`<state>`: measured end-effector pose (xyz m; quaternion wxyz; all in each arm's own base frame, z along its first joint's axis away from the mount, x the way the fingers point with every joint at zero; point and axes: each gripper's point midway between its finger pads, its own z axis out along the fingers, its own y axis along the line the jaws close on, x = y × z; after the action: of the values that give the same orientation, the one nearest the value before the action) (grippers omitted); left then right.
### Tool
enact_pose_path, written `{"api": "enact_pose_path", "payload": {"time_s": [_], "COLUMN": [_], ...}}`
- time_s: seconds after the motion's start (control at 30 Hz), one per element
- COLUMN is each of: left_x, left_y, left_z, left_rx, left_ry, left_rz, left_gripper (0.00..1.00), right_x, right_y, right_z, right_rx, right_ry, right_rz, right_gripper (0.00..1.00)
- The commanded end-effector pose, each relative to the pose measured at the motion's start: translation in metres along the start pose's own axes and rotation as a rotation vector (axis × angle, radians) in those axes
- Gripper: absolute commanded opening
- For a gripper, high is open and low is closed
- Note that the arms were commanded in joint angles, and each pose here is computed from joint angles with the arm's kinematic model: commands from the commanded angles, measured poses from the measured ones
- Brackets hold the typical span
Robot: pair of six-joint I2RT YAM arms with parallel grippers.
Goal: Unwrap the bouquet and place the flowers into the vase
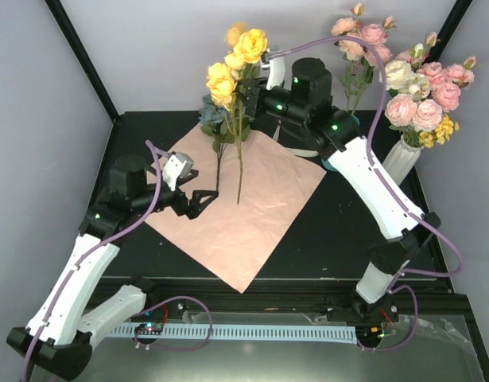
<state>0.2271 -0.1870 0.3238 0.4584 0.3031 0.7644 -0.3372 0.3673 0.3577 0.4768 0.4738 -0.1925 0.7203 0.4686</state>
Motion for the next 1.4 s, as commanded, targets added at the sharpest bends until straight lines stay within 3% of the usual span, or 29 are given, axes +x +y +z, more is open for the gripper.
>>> {"api": "enact_pose_path", "payload": {"time_s": [0.0, 0.13, 0.3, 0.53, 0.83, 1.07, 1.37], "left_x": [-0.003, -0.001, 0.002, 0.007, -0.007, -0.001, -0.005], "left_y": [0.015, 0.025, 0.034, 0.044, 0.042, 0.038, 0.038], "left_z": [-0.010, -0.019, -0.028, -0.030, -0.023, -0.021, -0.023], "left_rx": [-0.128, -0.213, -0.295, -0.349, -0.311, -0.291, -0.295], "left_ry": [-0.048, -0.060, -0.054, -0.061, -0.082, -0.061, -0.053], "left_rz": [-0.003, -0.011, -0.027, -0.060, -0.032, -0.030, -0.009], "left_gripper": [0.99, 0.99, 0.99, 0.99, 0.99, 0.99, 0.99], "right_x": [-0.073, -0.116, -0.168, -0.221, -0.211, -0.189, -0.169], "right_y": [-0.002, -0.008, -0.024, -0.071, -0.139, -0.161, -0.175], "right_z": [-0.046, -0.071, -0.092, -0.137, -0.168, -0.164, -0.172], "right_rx": [0.206, 0.365, 0.519, 0.700, 0.878, 0.872, 0.883], "right_ry": [-0.283, -0.453, -0.575, -0.683, -0.576, -0.478, -0.456], "right_rz": [-0.225, -0.404, -0.553, -0.609, -0.652, -0.662, -0.635], "right_gripper": [0.02, 0.02, 0.02, 0.02, 0.02, 0.02, 0.02]}}
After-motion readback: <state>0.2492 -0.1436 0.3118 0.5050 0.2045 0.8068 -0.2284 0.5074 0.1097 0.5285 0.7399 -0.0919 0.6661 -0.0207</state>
